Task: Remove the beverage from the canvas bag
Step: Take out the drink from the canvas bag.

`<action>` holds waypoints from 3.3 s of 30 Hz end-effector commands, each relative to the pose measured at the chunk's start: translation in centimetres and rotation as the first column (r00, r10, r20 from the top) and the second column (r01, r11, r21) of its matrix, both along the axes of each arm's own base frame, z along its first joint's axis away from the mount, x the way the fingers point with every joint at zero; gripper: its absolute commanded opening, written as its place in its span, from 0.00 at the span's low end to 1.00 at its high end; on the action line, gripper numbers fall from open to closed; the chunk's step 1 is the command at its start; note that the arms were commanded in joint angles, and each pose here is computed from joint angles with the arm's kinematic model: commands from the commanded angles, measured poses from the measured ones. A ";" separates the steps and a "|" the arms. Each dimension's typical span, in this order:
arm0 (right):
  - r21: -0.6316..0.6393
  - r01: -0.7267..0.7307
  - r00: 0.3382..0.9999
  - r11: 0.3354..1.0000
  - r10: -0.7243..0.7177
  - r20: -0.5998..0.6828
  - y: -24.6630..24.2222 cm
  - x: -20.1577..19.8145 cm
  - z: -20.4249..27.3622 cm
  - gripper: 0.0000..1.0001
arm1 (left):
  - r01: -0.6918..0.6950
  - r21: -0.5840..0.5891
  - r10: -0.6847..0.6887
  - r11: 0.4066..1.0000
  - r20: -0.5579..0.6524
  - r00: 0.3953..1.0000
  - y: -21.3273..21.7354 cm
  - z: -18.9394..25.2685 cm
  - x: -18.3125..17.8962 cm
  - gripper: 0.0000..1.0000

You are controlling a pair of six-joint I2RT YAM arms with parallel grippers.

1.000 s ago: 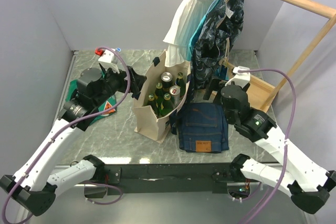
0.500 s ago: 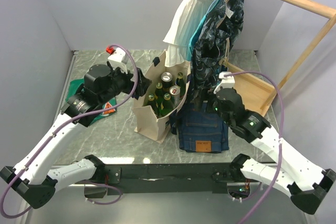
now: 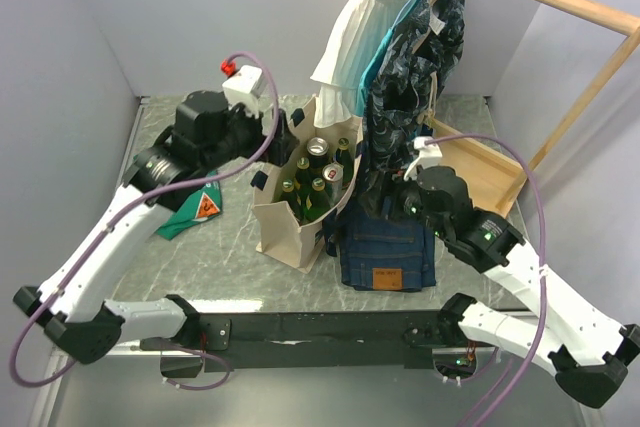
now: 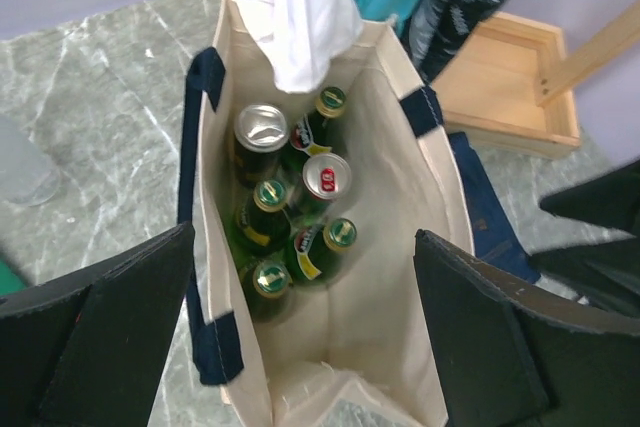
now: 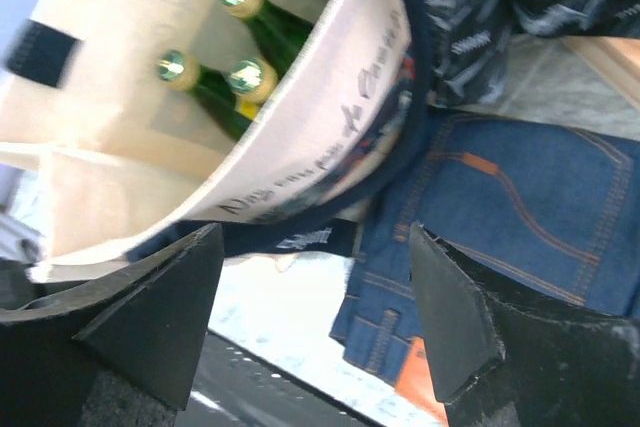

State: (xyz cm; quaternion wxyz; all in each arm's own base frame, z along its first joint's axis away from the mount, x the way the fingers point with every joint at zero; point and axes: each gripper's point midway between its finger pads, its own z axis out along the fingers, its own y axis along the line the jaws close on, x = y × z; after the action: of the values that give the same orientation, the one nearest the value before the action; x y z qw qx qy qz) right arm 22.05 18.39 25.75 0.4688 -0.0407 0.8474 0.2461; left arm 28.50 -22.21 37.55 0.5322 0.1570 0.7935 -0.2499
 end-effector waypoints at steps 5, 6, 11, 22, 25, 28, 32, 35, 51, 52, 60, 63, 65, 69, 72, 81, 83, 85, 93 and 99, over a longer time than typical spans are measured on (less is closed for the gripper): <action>0.083 -0.089 0.993 0.993 0.082 0.079 3.1 0.6 6.5 0.84 | -0.022 0.115 0.024 0.993 -0.019 1.000 0.2 -0.8 1.1 0.96; 0.073 -0.090 0.993 0.993 0.084 0.080 3.3 0.9 6.5 0.84 | -0.013 0.114 0.015 0.993 -0.015 1.000 0.0 -0.8 1.2 0.96; 0.008 -0.072 0.997 0.997 0.071 0.032 4.9 3.1 5.0 0.84 | 0.040 0.119 -0.040 0.992 -0.007 0.999 -1.1 -1.0 1.4 0.96; -0.060 -0.063 0.994 0.996 0.057 -0.089 6.0 2.9 -0.1 0.78 | 0.075 0.136 -0.069 0.988 -0.050 0.996 -2.1 -3.0 1.9 0.96; -0.081 -0.104 0.989 0.991 0.094 -0.117 6.3 1.9 -1.0 0.78 | 0.075 0.136 -0.066 0.988 -0.065 0.996 -2.3 -3.5 2.1 0.96; -0.102 -0.165 0.979 0.981 0.150 -0.141 6.6 0.4 -1.7 0.78 | 0.084 0.134 -0.074 0.987 -0.079 0.994 -2.5 -3.6 2.0 0.96; -0.135 -0.192 0.971 0.972 0.168 -0.170 6.5 -0.8 -2.7 0.79 | 0.102 0.129 -0.093 0.986 -0.078 0.993 -2.9 -3.5 1.9 0.96; -0.160 -0.206 0.965 0.965 0.173 -0.200 6.3 -1.5 -3.7 0.78 | 0.105 0.136 -0.094 0.985 -0.088 0.992 -3.0 -3.9 2.0 0.96; -0.182 -0.238 0.958 0.954 0.200 -0.204 6.4 -3.9 -4.0 0.79 | 0.327 0.184 -0.296 0.927 -0.175 0.939 -5.4 -5.5 -1.1 0.97; -0.174 -0.236 0.960 0.956 0.201 -0.195 6.4 -3.9 -3.7 0.79 | 0.333 0.198 -0.296 0.922 -0.194 0.935 -5.4 -6.1 -1.3 0.96; -0.166 -0.190 0.975 0.968 0.167 -0.145 5.7 -3.8 -2.4 0.79 | 0.348 0.244 -0.291 0.905 -0.241 0.926 -5.6 -9.1 -2.4 0.98; -0.187 -0.157 0.984 0.970 0.137 -0.117 5.0 -3.3 -2.0 0.80 | 0.320 0.272 -0.255 0.907 -0.251 0.934 -5.0 -10.5 -2.1 0.97; -0.205 -0.140 0.987 0.969 0.120 -0.109 4.5 -3.1 -2.0 0.80 | 0.321 0.275 -0.250 0.906 -0.264 0.932 -4.9 -11.2 -2.2 0.97; -0.238 -0.130 0.988 0.963 0.106 -0.113 4.3 -2.8 -2.3 0.80 | 0.337 0.261 -0.268 0.905 -0.265 0.926 -5.6 -11.8 -2.1 0.98; -0.246 -0.127 0.989 0.961 0.102 -0.111 4.3 -2.6 -2.4 0.80 | 0.342 0.258 -0.273 0.903 -0.269 0.923 -5.8 -12.2 -2.0 0.98; -0.250 -0.119 0.991 0.961 0.098 -0.093 4.8 -2.0 -2.0 0.80 | 0.349 0.199 -0.294 0.916 -0.260 0.920 -7.8 -12.4 -1.0 0.98; -0.249 -0.120 0.991 0.961 0.100 -0.094 5.0 -1.9 -2.0 0.80 | 0.336 0.201 -0.277 0.920 -0.274 0.921 -8.2 -12.9 -0.5 0.99; -0.245 -0.124 0.990 0.962 0.103 -0.098 5.2 -1.9 -2.0 0.80 | 0.332 0.204 -0.267 0.921 -0.292 0.919 -8.4 -13.5 -0.3 0.99; -0.235 -0.114 0.992 0.965 0.098 -0.081 5.3 -1.6 -1.7 0.81 | 0.330 0.205 -0.262 0.921 -0.300 0.917 -8.8 -14.8 -0.2 0.97; -0.251 -0.105 0.993 0.962 0.090 -0.073 5.2 -1.4 -1.6 0.81 | 0.315 0.203 -0.248 0.927 -0.299 0.921 -9.3 -15.4 0.5 0.93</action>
State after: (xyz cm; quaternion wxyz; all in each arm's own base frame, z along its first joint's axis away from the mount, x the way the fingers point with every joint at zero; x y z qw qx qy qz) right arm 19.77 23.66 22.79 0.3962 -0.1394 0.8914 0.1702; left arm 28.31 -30.57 21.50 0.3331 0.3081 0.8603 -0.2324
